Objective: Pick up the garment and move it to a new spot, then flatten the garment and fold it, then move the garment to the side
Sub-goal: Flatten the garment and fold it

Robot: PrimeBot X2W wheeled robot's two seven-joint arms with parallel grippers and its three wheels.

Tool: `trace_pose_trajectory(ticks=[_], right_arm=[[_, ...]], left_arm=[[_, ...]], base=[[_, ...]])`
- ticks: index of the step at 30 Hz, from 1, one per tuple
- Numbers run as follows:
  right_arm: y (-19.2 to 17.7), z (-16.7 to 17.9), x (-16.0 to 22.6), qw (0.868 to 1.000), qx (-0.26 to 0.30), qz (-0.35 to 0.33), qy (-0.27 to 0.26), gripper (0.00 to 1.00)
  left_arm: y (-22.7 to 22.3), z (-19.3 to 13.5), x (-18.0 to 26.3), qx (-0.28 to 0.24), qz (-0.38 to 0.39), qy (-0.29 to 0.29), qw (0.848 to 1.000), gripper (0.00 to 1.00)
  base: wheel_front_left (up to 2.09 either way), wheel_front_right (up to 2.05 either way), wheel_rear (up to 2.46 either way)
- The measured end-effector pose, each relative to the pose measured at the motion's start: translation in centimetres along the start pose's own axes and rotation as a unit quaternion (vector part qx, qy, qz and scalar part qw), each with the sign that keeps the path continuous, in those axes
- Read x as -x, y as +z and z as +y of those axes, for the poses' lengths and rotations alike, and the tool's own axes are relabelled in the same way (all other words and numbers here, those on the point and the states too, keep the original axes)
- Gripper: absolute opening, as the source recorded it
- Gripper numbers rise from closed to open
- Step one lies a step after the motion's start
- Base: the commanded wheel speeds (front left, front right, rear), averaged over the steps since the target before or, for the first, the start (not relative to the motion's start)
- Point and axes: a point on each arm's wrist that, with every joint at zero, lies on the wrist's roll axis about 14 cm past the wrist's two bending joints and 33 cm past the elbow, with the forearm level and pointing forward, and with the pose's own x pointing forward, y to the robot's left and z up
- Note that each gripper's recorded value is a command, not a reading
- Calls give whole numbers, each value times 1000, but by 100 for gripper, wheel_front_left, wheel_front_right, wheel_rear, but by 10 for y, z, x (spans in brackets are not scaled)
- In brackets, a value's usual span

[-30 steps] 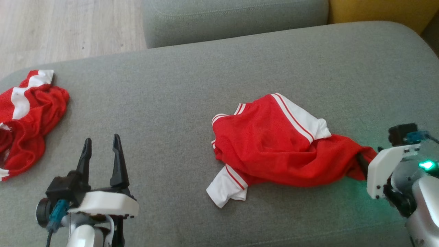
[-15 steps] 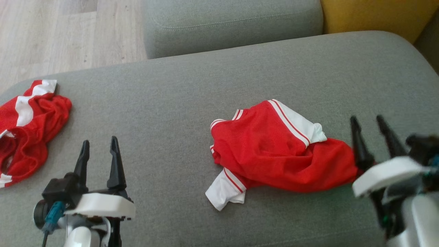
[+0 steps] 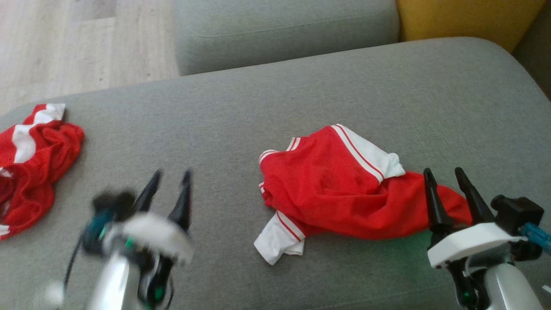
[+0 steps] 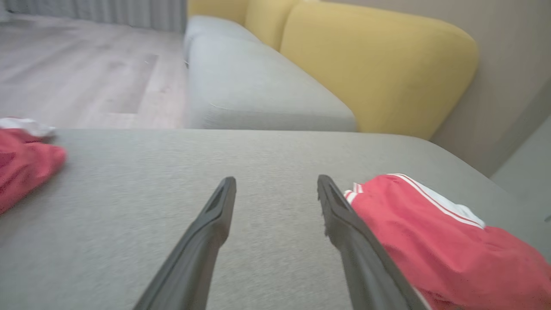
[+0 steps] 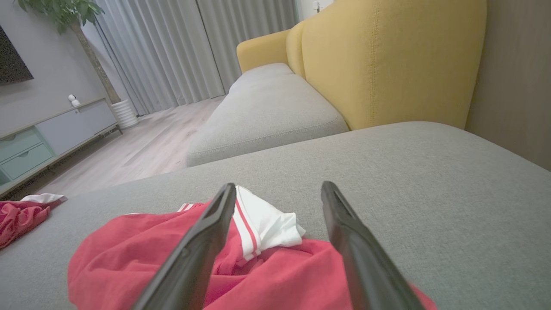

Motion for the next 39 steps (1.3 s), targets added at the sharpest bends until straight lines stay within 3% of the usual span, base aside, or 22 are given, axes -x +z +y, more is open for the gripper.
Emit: trace_pose_trajectory(ticks=[3, 5, 7, 9, 12, 14, 21, 26, 27, 28, 29, 33, 36, 39], right_arm=[[0, -1, 0, 1000, -4, -2, -2, 100], [-1, -3, 1, 1000, -7, -1, -5, 100], [-1, -8, 2, 1000, -9, -3, -13, 100], [-2, -13, 2, 1000, -15, -3, -21, 100], [0, -20, 0, 999, -19, -6, -31, 100], [1, -26, -1, 999, -21, -7, -40, 100], [-10, -47, 1, 997, -25, 7, -71, 100], [-18, -54, 1, 996, -22, 20, -80, 100], [-19, -54, 0, 996, -23, 21, -80, 100], [-21, -54, 0, 996, -24, 22, -79, 100], [-22, -53, -1, 996, -24, 23, -78, 100], [-20, -51, -4, 997, -19, 21, -70, 100], [-18, -48, -7, 998, -18, 17, -63, 100], [-17, -43, -10, 998, -18, 14, -54, 100]], left_arm=[[0, -18, -21, 9, 45, -41, 998, 100], [-2, -35, -42, -18, 106, -84, 991, 100], [0, -53, -60, -13, 154, -114, 981, 100], [-14, -93, -71, -16, 240, -182, 953, 100], [-41, -116, -70, -23, 321, -228, 919, 100], [-59, -116, -71, -36, 364, -238, 900, 100], [-97, -102, -101, -115, 435, -230, 863, 100], [-135, -108, -82, -118, 518, -244, 811, 100], [-137, -108, -83, -122, 518, -245, 811, 79], [-134, -109, -86, -122, 511, -246, 814, 32], [-131, -110, -88, -118, 506, -247, 818, 0], [-117, -116, -90, -98, 495, -253, 825, 0], [-96, -120, -101, -36, 458, -249, 853, 0], [-58, -112, -130, 48, 391, -220, 893, 0]], base=[[0, 0, 0], [0, 0, 0], [0, 0, 0], [0, 0, 0], [0, 0, 0], [0, 0, 0], [0, 0, 0], [0, 0, 0], [0, 0, 0], [0, 0, 0], [0, 0, 0], [0, 0, 0], [0, 0, 0], [0, 0, 0]])
